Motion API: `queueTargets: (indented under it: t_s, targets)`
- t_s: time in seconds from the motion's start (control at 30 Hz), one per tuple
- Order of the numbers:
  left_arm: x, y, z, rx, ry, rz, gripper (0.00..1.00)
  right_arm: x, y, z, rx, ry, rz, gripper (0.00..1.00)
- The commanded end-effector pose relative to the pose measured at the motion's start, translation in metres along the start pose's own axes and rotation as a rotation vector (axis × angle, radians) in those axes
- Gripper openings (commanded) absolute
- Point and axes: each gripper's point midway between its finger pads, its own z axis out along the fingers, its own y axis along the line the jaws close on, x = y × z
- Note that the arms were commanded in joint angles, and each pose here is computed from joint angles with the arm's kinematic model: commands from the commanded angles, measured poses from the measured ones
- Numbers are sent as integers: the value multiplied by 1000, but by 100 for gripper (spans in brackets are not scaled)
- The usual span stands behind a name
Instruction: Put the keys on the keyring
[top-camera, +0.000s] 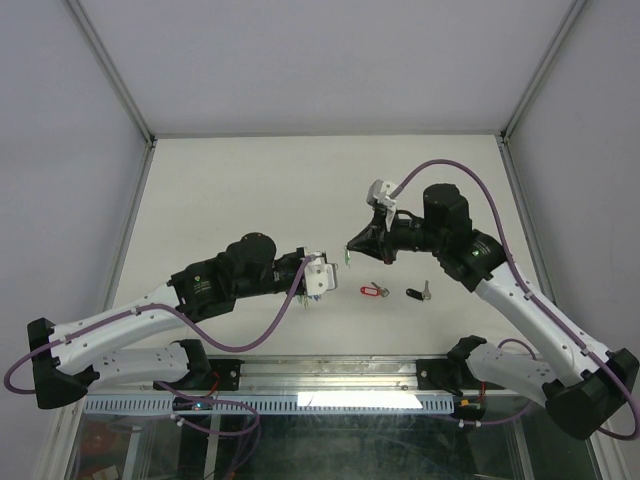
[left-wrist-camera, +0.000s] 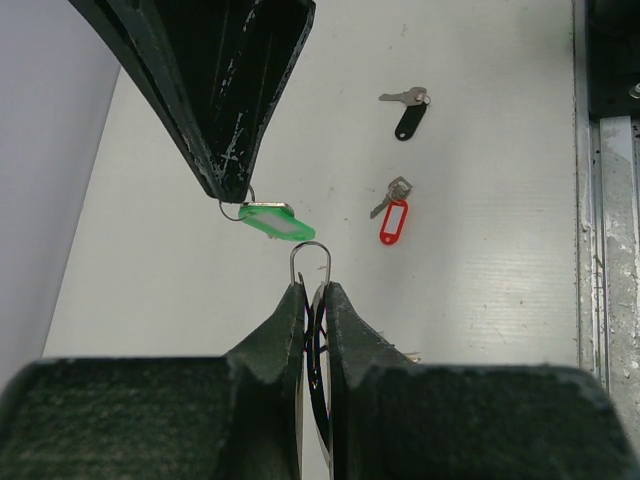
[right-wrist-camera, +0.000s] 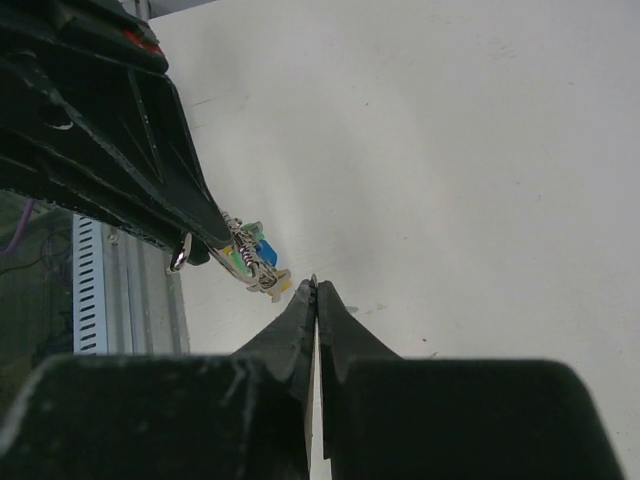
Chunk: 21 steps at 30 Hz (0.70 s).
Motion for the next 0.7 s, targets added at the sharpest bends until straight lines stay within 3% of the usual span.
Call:
queueTargets:
  t_s: [0.0,0.37,0.67]
  targets:
    - [-40,13,-11,-24,-122,35,0,-25,15,-3,-139,-49,-94,0]
    - [-43,8,-12,5,-128,35,0,-42,37,-6,-467,-110,-151,0]
    - [-42,9,-11,4,-121,34,0,-40,36,4,-509,-102,-159,0]
